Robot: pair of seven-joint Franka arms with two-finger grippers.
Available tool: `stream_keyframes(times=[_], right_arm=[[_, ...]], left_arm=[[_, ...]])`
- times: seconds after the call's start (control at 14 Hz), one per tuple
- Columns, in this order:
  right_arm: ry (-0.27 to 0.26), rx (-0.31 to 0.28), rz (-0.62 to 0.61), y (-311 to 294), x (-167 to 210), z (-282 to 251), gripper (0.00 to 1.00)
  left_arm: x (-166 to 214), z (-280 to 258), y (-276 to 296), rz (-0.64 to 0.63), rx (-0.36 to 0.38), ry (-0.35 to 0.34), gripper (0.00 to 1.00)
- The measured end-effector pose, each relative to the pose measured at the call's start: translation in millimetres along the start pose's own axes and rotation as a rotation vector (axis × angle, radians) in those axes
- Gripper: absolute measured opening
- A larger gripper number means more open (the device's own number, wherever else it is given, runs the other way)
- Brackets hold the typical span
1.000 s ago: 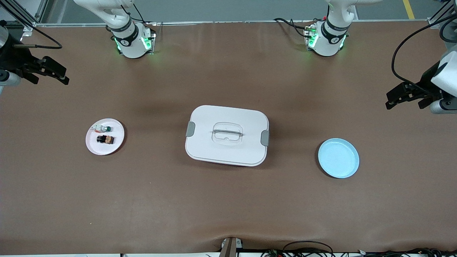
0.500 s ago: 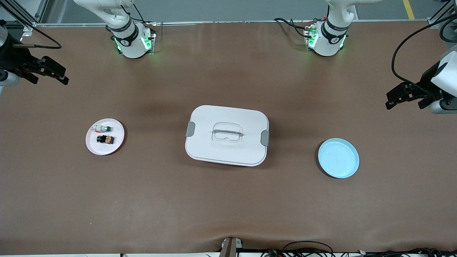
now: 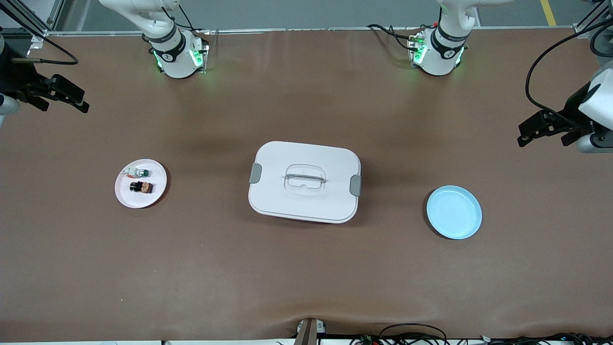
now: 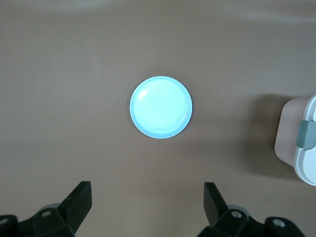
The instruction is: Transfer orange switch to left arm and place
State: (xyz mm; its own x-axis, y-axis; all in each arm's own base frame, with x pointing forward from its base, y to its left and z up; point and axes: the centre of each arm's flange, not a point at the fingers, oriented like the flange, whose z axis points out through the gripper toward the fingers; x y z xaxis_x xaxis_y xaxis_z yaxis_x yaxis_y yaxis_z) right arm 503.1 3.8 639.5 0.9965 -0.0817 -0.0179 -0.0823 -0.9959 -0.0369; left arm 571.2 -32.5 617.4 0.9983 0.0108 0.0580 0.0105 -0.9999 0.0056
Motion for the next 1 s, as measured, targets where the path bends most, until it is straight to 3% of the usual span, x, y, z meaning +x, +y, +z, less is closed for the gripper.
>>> stream_keyframes(times=[1.0], right_arm=[[-0.005, -0.011, -0.038, -0.9, 0.7, 1.4, 1.0]], left_arm=[[-0.6, 0.2, 4.8, 0.008, -0.001, -0.003, 1.0]])
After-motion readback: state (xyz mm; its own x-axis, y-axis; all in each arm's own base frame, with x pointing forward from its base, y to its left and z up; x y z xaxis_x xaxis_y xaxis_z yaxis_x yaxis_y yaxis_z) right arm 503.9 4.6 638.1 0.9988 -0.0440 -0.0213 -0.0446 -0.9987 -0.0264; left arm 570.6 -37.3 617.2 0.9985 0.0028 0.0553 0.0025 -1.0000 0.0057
